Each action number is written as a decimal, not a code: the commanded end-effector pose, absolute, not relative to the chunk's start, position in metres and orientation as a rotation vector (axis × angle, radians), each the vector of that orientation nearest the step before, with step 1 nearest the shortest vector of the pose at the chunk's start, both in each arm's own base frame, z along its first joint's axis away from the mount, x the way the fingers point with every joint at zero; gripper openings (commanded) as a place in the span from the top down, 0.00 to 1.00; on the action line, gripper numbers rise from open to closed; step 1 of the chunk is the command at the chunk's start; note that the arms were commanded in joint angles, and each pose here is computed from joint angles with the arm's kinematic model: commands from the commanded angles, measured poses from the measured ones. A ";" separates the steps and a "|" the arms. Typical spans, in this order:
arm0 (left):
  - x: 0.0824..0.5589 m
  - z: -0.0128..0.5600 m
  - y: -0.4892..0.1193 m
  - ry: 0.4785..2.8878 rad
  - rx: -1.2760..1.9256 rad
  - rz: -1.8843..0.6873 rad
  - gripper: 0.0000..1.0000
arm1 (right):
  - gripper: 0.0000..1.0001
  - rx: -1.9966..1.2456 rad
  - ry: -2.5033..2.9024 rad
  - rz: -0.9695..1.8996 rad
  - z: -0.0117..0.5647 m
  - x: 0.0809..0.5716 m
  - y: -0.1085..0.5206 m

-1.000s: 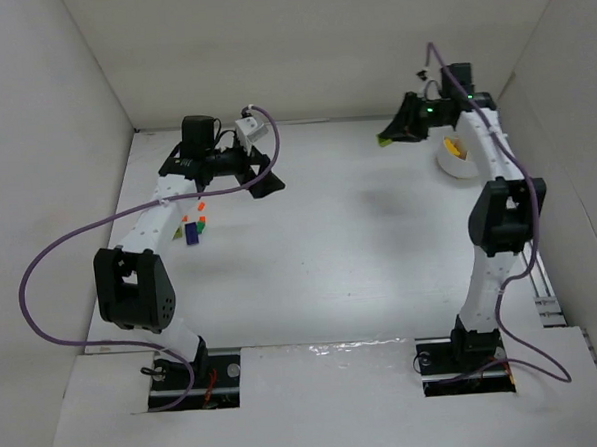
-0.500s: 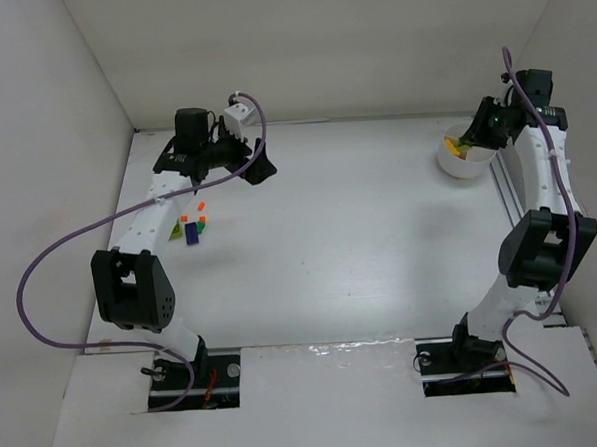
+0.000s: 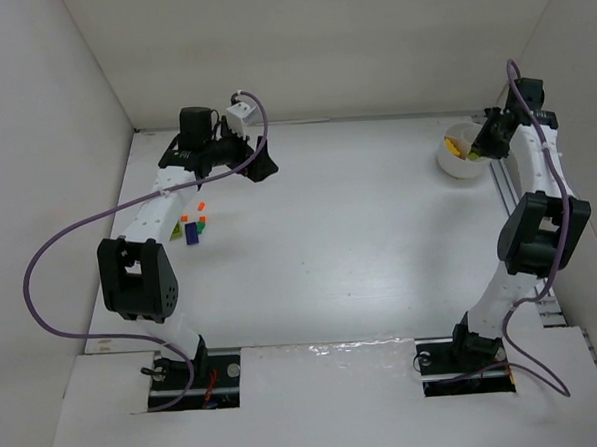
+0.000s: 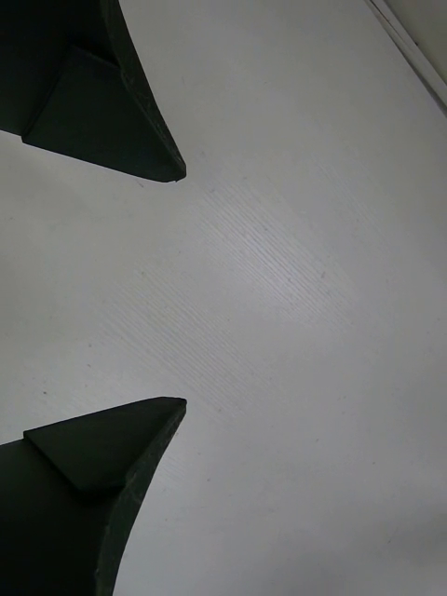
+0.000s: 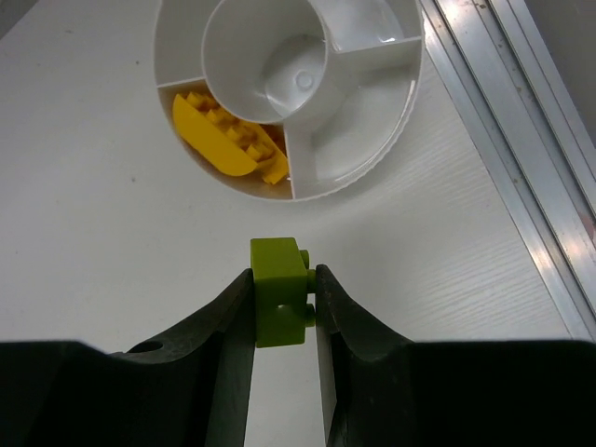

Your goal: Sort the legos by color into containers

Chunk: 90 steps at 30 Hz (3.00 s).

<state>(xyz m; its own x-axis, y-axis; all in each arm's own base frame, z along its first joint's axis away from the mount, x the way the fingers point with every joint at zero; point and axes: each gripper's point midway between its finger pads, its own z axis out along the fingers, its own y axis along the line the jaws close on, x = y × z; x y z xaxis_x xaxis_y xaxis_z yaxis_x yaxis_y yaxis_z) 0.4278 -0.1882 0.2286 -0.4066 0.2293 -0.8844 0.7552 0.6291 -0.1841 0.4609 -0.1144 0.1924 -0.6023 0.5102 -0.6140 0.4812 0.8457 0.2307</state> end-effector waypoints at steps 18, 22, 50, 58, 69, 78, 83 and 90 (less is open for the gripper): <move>0.441 0.251 -0.197 1.859 0.783 -0.779 0.00 | 1.00 0.999 2.139 -0.002 0.195 0.496 -0.162; 0.443 0.248 -0.198 1.865 0.772 -0.786 0.00 | 1.00 1.036 2.133 0.037 0.190 0.501 -0.159; 0.442 0.248 -0.200 1.855 0.775 -0.808 0.00 | 0.87 1.158 2.098 -0.013 0.169 0.514 -0.174; 0.442 0.244 -0.202 1.860 0.779 -0.821 0.00 | 0.68 1.165 2.103 -0.026 0.165 0.514 -0.176; 0.439 0.241 -0.202 1.866 0.782 -0.833 0.00 | 0.57 1.158 2.098 -0.013 0.168 0.516 -0.175; 0.438 0.245 -0.202 1.852 0.792 -0.824 0.00 | 0.60 1.104 2.083 0.030 0.191 0.515 -0.168; 0.436 0.242 -0.177 1.920 0.694 -0.849 0.00 | 0.67 0.989 2.087 0.113 0.224 0.502 -0.149; 0.413 0.235 -0.075 2.030 0.515 -0.868 0.00 | 0.67 0.619 2.178 0.328 0.253 0.484 -0.075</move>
